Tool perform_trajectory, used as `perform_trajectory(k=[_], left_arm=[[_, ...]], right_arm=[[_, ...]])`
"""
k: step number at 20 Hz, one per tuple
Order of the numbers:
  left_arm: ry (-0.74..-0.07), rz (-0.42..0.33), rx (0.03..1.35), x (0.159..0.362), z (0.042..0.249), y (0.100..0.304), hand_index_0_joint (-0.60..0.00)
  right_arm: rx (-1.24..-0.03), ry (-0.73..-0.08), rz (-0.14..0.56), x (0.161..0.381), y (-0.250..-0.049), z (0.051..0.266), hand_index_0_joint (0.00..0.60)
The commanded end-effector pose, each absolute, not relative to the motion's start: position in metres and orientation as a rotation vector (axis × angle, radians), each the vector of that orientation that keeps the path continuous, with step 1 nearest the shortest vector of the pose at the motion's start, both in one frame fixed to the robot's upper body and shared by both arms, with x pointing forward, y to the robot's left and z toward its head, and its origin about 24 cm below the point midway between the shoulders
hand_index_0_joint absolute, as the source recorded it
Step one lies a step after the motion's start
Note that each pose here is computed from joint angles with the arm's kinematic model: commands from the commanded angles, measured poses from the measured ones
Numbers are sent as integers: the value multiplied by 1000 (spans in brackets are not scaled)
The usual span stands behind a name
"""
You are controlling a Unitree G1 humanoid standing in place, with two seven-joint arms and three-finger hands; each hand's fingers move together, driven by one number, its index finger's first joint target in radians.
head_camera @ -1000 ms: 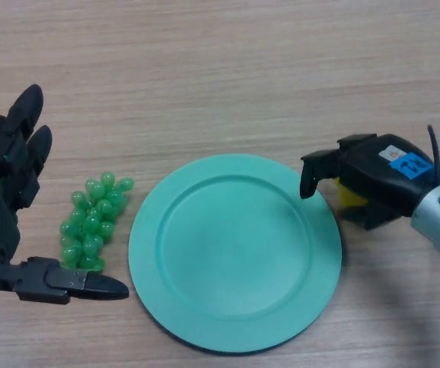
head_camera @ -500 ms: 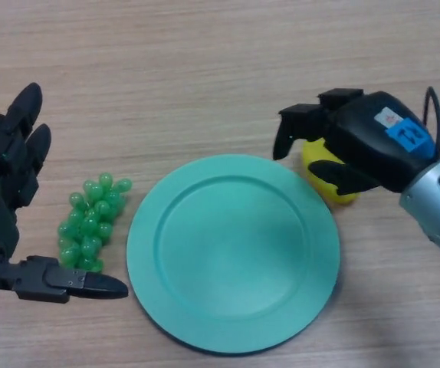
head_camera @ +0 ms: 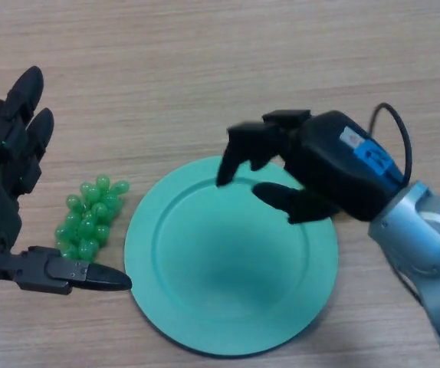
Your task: Pick up the yellow starfruit and place it on the plate
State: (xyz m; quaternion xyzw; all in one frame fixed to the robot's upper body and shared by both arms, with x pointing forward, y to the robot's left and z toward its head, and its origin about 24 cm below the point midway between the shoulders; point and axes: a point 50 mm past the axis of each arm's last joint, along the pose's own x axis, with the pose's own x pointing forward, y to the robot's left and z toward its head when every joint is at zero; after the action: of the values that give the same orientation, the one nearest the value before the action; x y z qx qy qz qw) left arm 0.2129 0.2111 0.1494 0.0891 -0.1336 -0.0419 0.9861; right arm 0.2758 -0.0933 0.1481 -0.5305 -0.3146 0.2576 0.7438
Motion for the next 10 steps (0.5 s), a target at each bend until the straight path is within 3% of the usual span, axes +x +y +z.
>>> perform_trajectory(k=[1,2,3,4,5,8,10], left_arm=[[-447,-66,224,207,177,213,0],[-443,-69,223,209,176,212,0],[-443,-69,222,209,176,211,0],[-435,-70,227,211,175,210,0],[-432,-69,230,212,174,211,0],[-423,-72,233,214,174,211,0],[-406,-83,239,216,173,210,0]], right_arm=[[-1216,-896,390,274,-108,181,600],[-922,-728,417,270,-115,180,600],[-753,-619,479,267,-118,175,600],[-704,-581,413,264,-118,185,600],[-713,-581,405,264,-120,186,600],[-683,-583,377,263,-127,191,200],[-546,-569,347,255,-138,197,0]])
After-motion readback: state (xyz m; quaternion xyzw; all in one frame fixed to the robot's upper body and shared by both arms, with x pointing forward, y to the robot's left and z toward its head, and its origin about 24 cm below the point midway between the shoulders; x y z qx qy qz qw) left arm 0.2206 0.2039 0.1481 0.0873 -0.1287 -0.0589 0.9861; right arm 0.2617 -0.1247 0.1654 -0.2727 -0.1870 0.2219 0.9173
